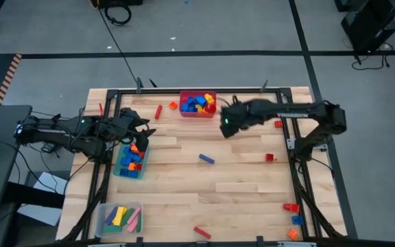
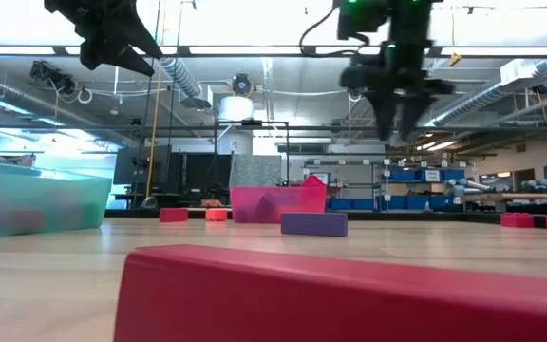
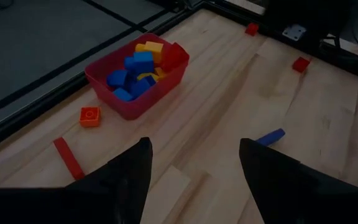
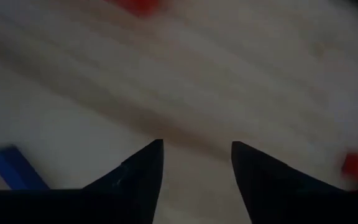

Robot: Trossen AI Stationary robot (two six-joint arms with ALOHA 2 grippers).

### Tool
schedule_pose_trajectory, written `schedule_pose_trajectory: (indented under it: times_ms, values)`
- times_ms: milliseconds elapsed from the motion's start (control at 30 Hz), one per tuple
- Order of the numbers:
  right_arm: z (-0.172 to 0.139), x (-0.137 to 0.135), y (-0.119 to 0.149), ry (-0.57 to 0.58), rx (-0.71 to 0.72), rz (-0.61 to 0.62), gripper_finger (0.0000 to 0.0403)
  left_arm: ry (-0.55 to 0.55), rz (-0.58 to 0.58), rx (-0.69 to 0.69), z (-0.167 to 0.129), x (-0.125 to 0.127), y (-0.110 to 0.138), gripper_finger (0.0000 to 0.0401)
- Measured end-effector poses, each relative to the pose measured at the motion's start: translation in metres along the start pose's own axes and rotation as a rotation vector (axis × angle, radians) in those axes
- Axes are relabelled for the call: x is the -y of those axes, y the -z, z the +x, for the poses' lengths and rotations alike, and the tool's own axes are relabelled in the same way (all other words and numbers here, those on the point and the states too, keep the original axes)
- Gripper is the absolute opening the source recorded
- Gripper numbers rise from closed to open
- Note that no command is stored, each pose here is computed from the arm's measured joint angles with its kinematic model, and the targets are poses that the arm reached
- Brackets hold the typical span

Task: Sort blocks by size
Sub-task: Put the blue rectangle block into the transparent bin

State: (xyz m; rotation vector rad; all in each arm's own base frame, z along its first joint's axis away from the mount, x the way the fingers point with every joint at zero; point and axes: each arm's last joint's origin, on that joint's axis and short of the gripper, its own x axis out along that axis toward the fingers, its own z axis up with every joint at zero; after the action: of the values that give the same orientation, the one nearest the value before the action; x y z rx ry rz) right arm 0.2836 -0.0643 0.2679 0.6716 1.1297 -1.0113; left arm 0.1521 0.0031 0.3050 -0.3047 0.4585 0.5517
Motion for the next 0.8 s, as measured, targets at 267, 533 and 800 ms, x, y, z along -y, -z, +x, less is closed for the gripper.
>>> schedule_pose_trajectory:
  times_ms: [267,533,800]
  values:
    - [0.014,0.008,0.075,0.044,-0.101,0.180,0.0245,0.000,0.000,0.000,0.000,0.000,0.000,0.0248]
    - [0.023,0.017,0.119,0.048,-0.128,0.272,0.0268,0.001,0.001,0.001,0.000,0.000,0.000,0.0248]
    - [0.018,0.011,0.132,0.014,-0.123,0.268,0.0265,0.094,0.215,-0.008,0.022,0.019,-0.003,0.0247]
